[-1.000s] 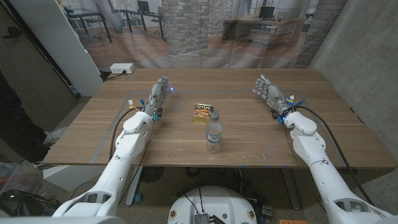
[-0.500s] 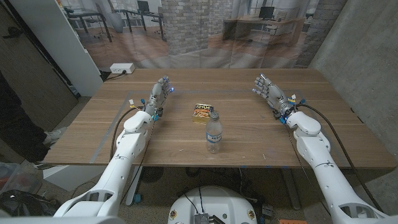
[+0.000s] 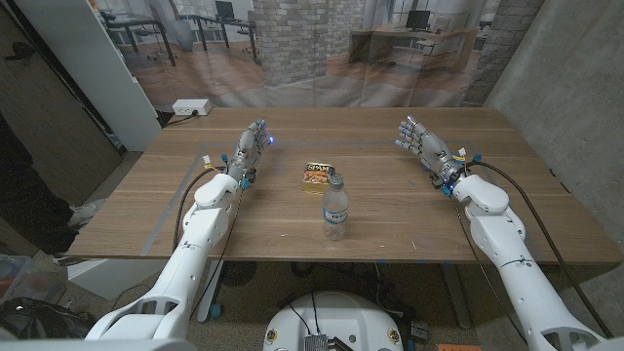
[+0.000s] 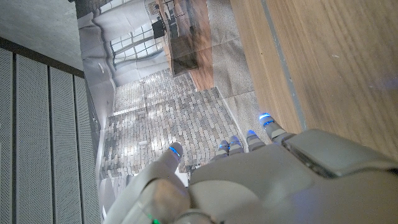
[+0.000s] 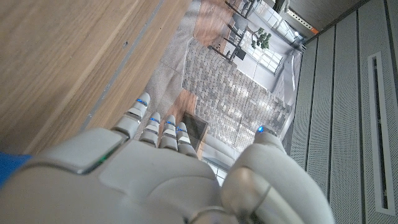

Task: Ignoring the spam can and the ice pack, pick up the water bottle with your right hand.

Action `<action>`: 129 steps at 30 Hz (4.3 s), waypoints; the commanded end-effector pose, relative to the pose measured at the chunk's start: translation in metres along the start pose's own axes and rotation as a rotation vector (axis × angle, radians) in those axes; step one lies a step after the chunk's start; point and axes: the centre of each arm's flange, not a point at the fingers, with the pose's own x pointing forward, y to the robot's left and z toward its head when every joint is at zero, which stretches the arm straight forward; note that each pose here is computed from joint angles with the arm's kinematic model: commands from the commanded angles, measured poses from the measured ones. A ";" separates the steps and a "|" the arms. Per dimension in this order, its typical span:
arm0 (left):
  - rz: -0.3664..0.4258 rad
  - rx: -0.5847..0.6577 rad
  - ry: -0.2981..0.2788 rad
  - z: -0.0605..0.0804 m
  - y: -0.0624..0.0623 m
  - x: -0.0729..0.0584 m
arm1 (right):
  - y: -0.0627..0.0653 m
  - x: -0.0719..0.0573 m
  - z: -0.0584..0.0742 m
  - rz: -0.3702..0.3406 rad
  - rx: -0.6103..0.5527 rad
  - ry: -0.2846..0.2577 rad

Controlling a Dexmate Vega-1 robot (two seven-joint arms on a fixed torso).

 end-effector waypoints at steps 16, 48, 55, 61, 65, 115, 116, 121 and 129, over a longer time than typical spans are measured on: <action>-0.019 0.004 0.010 0.000 0.000 0.009 | 0.015 -0.020 0.011 0.031 -0.088 0.006; -0.045 0.001 0.021 -0.003 -0.004 0.023 | 0.033 -0.046 0.027 0.040 -0.174 0.007; -0.050 0.003 0.020 -0.003 -0.005 0.023 | 0.037 -0.050 0.033 0.047 -0.206 0.006; -0.053 0.006 0.020 -0.001 -0.005 0.023 | 0.042 -0.055 0.037 0.052 -0.223 0.004; -0.057 0.009 0.020 0.000 -0.006 0.023 | 0.045 -0.059 0.040 0.054 -0.232 0.001; -0.095 0.013 0.028 0.002 -0.001 0.026 | 0.089 -0.094 0.071 0.061 -0.364 0.004; -0.094 0.013 0.028 0.002 0.000 0.026 | 0.090 -0.094 0.071 0.063 -0.368 0.006; -0.094 0.013 0.029 0.002 0.000 0.026 | 0.094 -0.098 0.073 0.061 -0.371 0.004; -0.096 0.017 0.025 0.004 0.000 0.025 | 0.103 -0.105 0.077 0.062 -0.390 0.002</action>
